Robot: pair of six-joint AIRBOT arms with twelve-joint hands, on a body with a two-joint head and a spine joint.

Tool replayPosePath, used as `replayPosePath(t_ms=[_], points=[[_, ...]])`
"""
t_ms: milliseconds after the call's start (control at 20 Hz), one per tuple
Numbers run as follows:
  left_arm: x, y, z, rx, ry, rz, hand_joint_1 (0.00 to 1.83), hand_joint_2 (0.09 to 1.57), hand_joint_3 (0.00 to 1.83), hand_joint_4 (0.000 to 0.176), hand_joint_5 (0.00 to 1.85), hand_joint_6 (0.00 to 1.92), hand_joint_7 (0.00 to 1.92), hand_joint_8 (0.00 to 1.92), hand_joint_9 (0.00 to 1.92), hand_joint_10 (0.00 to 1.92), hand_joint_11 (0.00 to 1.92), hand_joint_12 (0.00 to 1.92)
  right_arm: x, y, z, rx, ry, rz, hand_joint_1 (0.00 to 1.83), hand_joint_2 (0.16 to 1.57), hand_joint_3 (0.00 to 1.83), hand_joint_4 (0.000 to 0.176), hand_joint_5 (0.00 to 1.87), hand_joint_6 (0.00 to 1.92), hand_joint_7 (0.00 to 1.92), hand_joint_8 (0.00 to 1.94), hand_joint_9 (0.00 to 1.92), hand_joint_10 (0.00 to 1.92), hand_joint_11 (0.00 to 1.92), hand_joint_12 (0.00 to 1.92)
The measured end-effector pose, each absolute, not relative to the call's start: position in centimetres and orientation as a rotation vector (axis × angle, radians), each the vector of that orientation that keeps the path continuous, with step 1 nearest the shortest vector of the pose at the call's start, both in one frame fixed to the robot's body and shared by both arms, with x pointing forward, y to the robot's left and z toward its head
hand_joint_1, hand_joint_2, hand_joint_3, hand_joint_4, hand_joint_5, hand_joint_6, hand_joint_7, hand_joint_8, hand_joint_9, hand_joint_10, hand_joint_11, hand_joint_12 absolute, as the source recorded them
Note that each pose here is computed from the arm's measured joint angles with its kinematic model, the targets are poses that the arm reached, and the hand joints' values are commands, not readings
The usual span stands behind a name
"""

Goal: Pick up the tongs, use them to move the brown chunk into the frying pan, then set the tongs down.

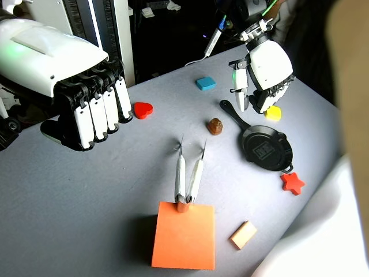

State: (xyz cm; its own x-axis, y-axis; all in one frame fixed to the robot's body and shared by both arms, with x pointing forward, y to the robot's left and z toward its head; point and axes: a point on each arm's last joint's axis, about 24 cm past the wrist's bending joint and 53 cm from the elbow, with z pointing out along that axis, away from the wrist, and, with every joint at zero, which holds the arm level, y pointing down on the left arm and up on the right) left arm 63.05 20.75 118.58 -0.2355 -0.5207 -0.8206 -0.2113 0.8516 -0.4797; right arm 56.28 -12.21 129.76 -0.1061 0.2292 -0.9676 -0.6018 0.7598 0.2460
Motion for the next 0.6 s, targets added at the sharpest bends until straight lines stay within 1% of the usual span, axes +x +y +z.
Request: replayPosePath(t_ms=[50, 100, 150, 200, 350, 400, 500, 600], points=[[63.1, 20.8, 118.6, -0.556, 1.815, -0.316, 0.03, 1.16, 0.21, 0.000, 0.10, 0.09, 0.13, 0.06, 0.10, 0.10, 0.00, 0.61, 56.3, -12.2, 129.7, -0.315, 1.522, 0.717, 0.86, 0.77, 0.24, 0.000, 0.03, 0.16, 0.10, 0.11, 0.03, 0.33, 0.00, 0.69], [63.0, 20.9, 118.5, -0.562, 1.817, -0.312, 0.01, 1.25, 0.04, 0.000, 0.11, 0.02, 0.14, 0.01, 0.12, 0.03, 0.00, 0.60, 56.3, -12.3, 129.6, -0.307, 1.529, 0.718, 0.88, 0.83, 0.08, 0.000, 0.05, 0.08, 0.12, 0.02, 0.05, 0.23, 0.00, 0.61], [63.0, 20.9, 118.4, -0.565, 1.820, -0.314, 0.02, 1.27, 0.01, 0.000, 0.13, 0.01, 0.15, 0.00, 0.14, 0.02, 0.00, 0.64, 56.1, -12.3, 129.1, -0.329, 1.534, 0.694, 0.87, 0.85, 0.03, 0.000, 0.06, 0.04, 0.13, 0.00, 0.08, 0.16, 0.00, 0.63], [63.1, 20.9, 118.6, -0.557, 1.815, -0.314, 0.01, 1.27, 0.01, 0.000, 0.13, 0.01, 0.16, 0.00, 0.14, 0.01, 0.00, 0.63, 56.1, -12.3, 128.8, -0.341, 1.541, 0.683, 0.88, 0.84, 0.02, 0.000, 0.06, 0.03, 0.13, 0.00, 0.08, 0.16, 0.00, 0.63], [63.0, 20.9, 118.5, -0.562, 1.817, -0.313, 0.00, 1.27, 0.00, 0.000, 0.14, 0.01, 0.16, 0.00, 0.14, 0.01, 0.00, 0.61, 56.1, -12.3, 129.5, -0.333, 1.514, 0.685, 0.87, 0.84, 0.01, 0.000, 0.05, 0.02, 0.13, 0.00, 0.09, 0.14, 0.00, 0.66], [62.9, 21.0, 118.3, -0.572, 1.825, -0.313, 0.00, 1.27, 0.00, 0.000, 0.14, 0.01, 0.16, 0.00, 0.14, 0.01, 0.00, 0.61, 56.1, -12.1, 129.4, -0.344, 1.509, 0.679, 0.87, 0.84, 0.01, 0.000, 0.04, 0.01, 0.12, 0.00, 0.08, 0.13, 0.00, 0.62], [63.0, 21.0, 118.4, -0.570, 1.821, -0.311, 0.02, 1.27, 0.00, 0.000, 0.14, 0.01, 0.16, 0.00, 0.15, 0.01, 0.00, 0.63, 56.1, -11.4, 128.6, -0.369, 1.524, 0.674, 0.91, 0.83, 0.00, 0.000, 0.02, 0.01, 0.08, 0.00, 0.04, 0.09, 0.00, 0.34], [63.0, 21.0, 118.3, -0.570, 1.822, -0.312, 0.00, 1.27, 0.00, 0.000, 0.13, 0.00, 0.16, 0.00, 0.14, 0.00, 0.00, 0.64, 56.8, -11.2, 128.1, -0.352, 1.543, 0.692, 0.98, 0.84, 0.01, 0.000, 0.00, 0.00, 0.05, 0.00, 0.02, 0.07, 0.00, 0.10]])
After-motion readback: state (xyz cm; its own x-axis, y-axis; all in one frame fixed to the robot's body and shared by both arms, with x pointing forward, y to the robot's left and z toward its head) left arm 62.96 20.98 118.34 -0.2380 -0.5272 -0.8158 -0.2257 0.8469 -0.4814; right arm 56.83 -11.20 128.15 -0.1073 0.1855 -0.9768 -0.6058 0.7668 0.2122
